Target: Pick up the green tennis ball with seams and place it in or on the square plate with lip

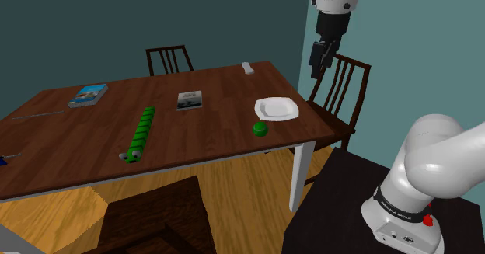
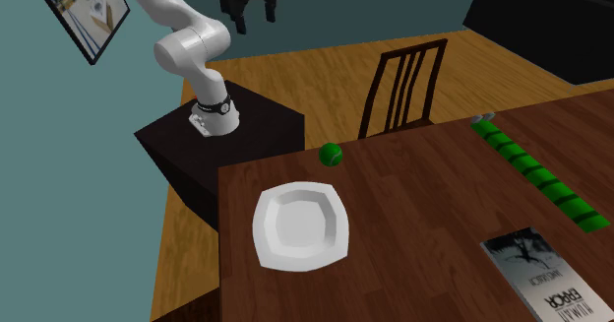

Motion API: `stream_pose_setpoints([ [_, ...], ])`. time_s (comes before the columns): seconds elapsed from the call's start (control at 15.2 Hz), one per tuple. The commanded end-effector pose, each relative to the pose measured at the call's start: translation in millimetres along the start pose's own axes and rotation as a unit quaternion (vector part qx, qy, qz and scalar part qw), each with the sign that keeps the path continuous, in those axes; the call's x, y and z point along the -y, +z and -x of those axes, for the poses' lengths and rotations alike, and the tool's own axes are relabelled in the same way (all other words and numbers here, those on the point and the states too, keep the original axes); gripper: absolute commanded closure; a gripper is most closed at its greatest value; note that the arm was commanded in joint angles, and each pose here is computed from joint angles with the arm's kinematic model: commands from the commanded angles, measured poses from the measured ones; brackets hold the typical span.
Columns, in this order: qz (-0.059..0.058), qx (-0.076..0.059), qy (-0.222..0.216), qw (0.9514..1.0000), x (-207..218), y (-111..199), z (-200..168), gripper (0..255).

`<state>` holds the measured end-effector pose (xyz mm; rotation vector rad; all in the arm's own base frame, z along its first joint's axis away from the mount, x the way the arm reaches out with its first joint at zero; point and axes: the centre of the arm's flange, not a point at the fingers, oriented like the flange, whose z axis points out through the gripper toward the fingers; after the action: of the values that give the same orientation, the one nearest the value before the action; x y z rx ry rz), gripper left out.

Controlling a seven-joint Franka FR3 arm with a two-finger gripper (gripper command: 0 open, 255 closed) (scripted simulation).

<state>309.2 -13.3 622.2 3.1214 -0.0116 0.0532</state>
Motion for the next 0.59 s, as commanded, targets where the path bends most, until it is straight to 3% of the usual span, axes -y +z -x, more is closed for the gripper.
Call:
stream_pose_setpoints([
  [0.0,0.0,0.0,0.0,1.0,0,0,0,0],
  [0.53,0.008,0.007,0.048,0.9988,19,86,-62,0],
])
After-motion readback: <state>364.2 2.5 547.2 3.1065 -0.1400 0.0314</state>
